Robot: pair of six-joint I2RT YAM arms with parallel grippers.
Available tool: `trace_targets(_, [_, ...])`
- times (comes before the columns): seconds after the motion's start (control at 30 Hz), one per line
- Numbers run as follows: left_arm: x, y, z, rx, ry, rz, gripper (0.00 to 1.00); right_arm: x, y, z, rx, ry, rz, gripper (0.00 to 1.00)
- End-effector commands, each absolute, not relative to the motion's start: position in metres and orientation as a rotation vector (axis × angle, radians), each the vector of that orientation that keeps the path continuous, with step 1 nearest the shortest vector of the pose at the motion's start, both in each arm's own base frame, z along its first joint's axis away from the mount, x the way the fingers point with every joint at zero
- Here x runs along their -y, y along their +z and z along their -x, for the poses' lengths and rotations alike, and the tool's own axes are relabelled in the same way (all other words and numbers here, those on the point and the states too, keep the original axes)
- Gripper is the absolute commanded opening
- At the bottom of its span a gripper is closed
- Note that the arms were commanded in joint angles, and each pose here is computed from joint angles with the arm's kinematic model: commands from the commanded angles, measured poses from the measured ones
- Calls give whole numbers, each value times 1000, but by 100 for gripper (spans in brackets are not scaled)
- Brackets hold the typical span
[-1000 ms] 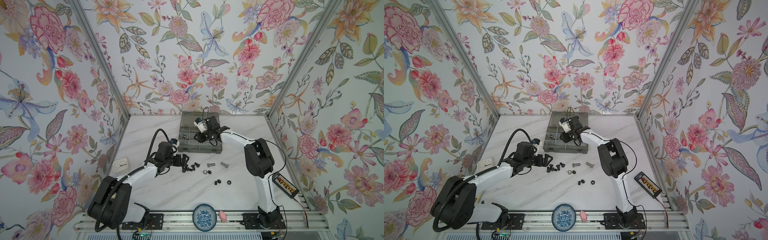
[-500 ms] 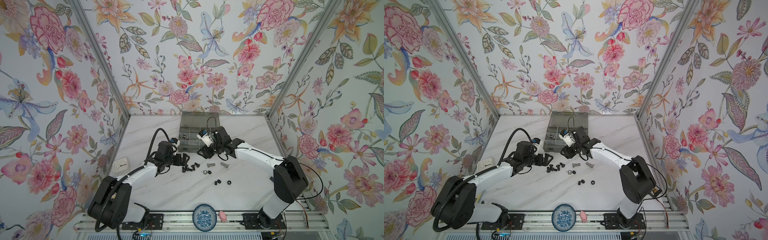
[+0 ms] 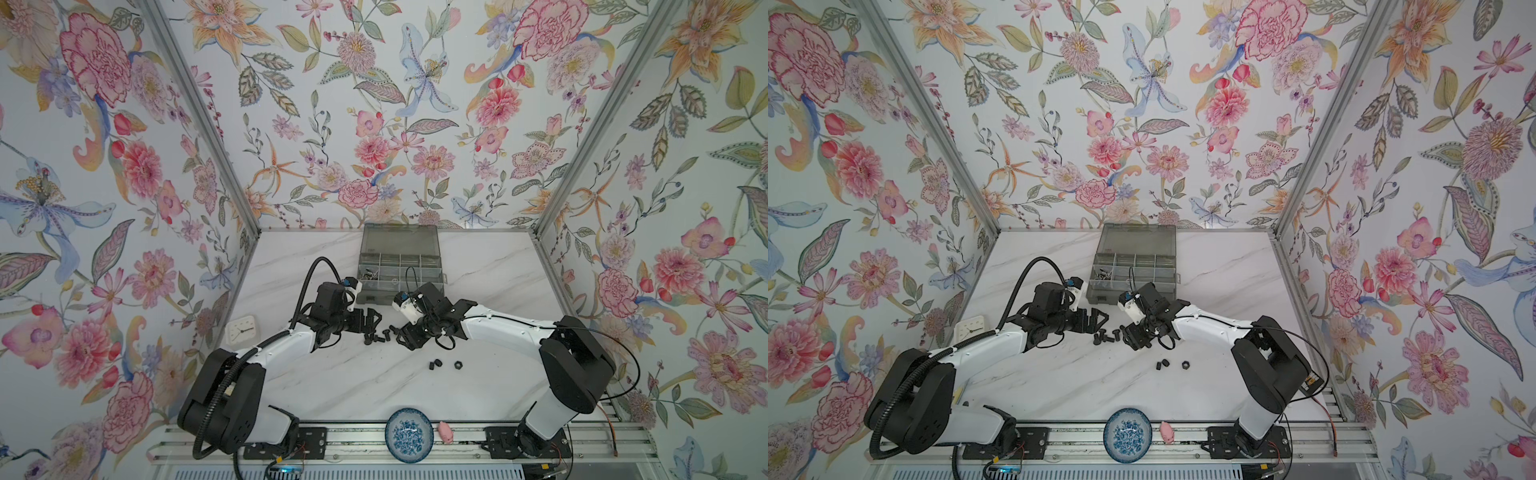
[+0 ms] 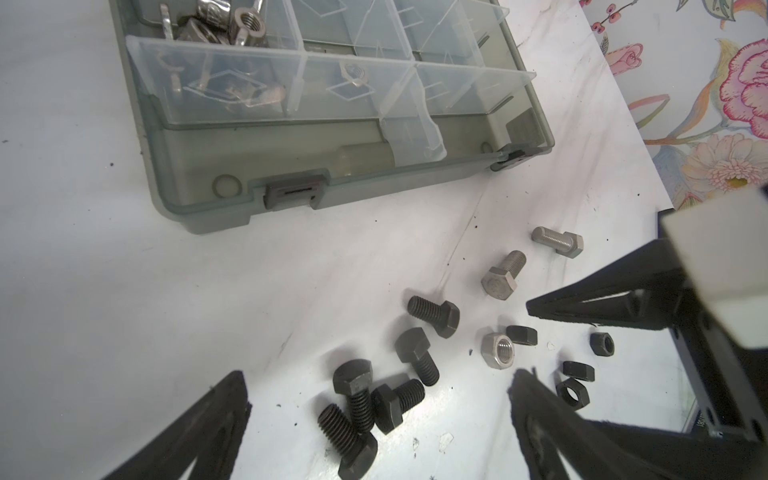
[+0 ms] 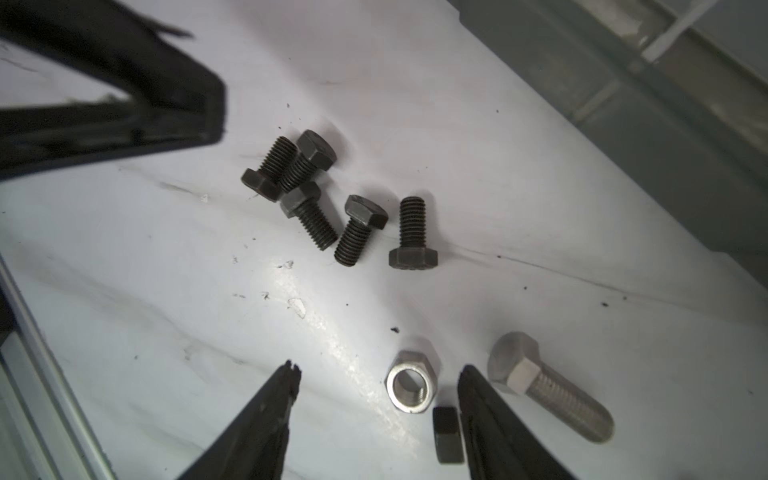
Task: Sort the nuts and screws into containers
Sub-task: 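Move the right gripper back from the box toward the pile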
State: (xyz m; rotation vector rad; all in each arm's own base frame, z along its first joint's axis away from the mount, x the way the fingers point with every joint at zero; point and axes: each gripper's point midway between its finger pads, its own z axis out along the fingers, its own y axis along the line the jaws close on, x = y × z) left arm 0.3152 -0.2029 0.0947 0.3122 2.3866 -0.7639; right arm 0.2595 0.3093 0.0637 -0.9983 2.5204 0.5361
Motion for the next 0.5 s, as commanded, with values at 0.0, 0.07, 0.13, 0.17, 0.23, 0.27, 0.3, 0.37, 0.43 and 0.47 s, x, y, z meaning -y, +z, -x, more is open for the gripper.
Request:
trace_targets(0.0, [204, 100, -314, -2370, -801, -334, 99, -302, 54, -262, -2592, 448, 943, 65])
trace_targets(0.07, [205, 101, -312, -2366, -814, -339, 99, -299, 50, -260, -2620, 422, 941, 64])
trace_targets(0.13, [205, 101, -312, -2365, -816, -335, 99, -297, 48, -257, -2641, 415, 943, 64])
trace_targets(0.17, [204, 100, -311, -2369, -815, -333, 99, -297, 48, -256, -2642, 416, 946, 63])
trace_targets(0.23, [204, 99, -311, -2373, -813, -335, 99, -299, 47, -254, -2644, 424, 951, 63])
trace_targets(0.27, [204, 98, -312, -2375, -812, -331, 99, -300, 47, -253, -2645, 427, 953, 62])
trace_targets(0.3, [205, 97, -312, -2377, -814, -333, 100, -301, 47, -252, -2645, 431, 957, 62])
trace_targets(0.37, [205, 96, -313, -2383, -815, -331, 99, -303, 46, -249, -2646, 432, 969, 61])
trace_targets(0.43, [205, 95, -313, -2386, -814, -332, 99, -302, 43, -247, -2656, 427, 974, 60])
trace_targets(0.47, [205, 95, -313, -2385, -815, -334, 100, -302, 41, -247, -2661, 423, 974, 59])
